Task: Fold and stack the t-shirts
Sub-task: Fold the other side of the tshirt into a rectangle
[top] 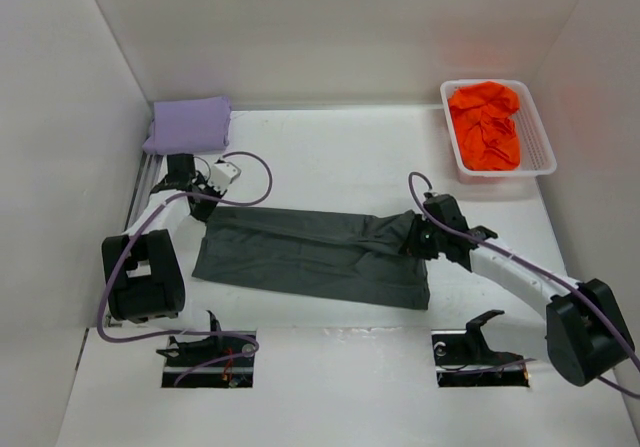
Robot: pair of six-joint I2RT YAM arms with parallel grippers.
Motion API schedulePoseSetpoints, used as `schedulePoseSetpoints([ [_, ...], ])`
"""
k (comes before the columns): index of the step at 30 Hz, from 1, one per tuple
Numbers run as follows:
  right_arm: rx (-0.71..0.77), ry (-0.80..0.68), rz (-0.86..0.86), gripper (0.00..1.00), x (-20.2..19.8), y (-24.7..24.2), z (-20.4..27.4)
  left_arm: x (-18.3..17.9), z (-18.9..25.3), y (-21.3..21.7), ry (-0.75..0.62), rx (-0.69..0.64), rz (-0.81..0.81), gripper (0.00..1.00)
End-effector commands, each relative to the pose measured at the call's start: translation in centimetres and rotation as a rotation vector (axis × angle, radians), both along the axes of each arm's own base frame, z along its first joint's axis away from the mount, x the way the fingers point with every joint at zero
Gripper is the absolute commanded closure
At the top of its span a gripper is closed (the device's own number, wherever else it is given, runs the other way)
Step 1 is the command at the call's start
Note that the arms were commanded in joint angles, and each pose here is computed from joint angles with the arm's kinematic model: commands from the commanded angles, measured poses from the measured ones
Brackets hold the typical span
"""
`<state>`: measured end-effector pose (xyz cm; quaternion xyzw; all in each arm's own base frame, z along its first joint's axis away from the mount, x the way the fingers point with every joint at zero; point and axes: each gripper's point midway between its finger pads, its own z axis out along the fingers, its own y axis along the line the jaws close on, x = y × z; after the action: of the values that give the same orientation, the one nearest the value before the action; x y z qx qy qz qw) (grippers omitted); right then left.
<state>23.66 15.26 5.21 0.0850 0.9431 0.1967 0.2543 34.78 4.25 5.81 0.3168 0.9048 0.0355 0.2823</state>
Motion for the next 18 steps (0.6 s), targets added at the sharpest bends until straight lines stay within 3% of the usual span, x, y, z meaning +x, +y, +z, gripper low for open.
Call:
schedulePoseSetpoints([
  [1, 0.012, -0.031, -0.006, 0.80, 0.2, 0.3, 0.1, 0.2, 0.7, 0.5, -0.043, 0.068, -0.063, 0.85],
  [6, 0.007, -0.059, -0.011, 0.74, -1.2, -0.8, 2.5, -0.9, 1.8, 1.7, -0.064, 0.124, -0.067, 0.61],
  [10, -0.007, -0.129, -0.044, 0.74, -1.5, -1.7, 6.5, -1.0, 6.3, 1.3, -0.162, 0.167, -0.091, 0.44],
  [12, -0.015, -0.154, -0.052, 0.73, -1.2, -1.8, 7.3, -0.2, 9.3, -1.4, -0.235, 0.139, -0.138, 0.42],
  [14, -0.025, -0.169, -0.049, 0.73, 0.0, -1.4, 7.3, 0.7, 11.9, -6.9, -0.276, 0.074, -0.234, 0.41],
  [18, -0.002, -0.183, 0.010, 0.70, 3.6, 1.5, 7.3, 0.8, 12.6, -15.5, -0.227, -0.033, -0.364, 0.41],
])
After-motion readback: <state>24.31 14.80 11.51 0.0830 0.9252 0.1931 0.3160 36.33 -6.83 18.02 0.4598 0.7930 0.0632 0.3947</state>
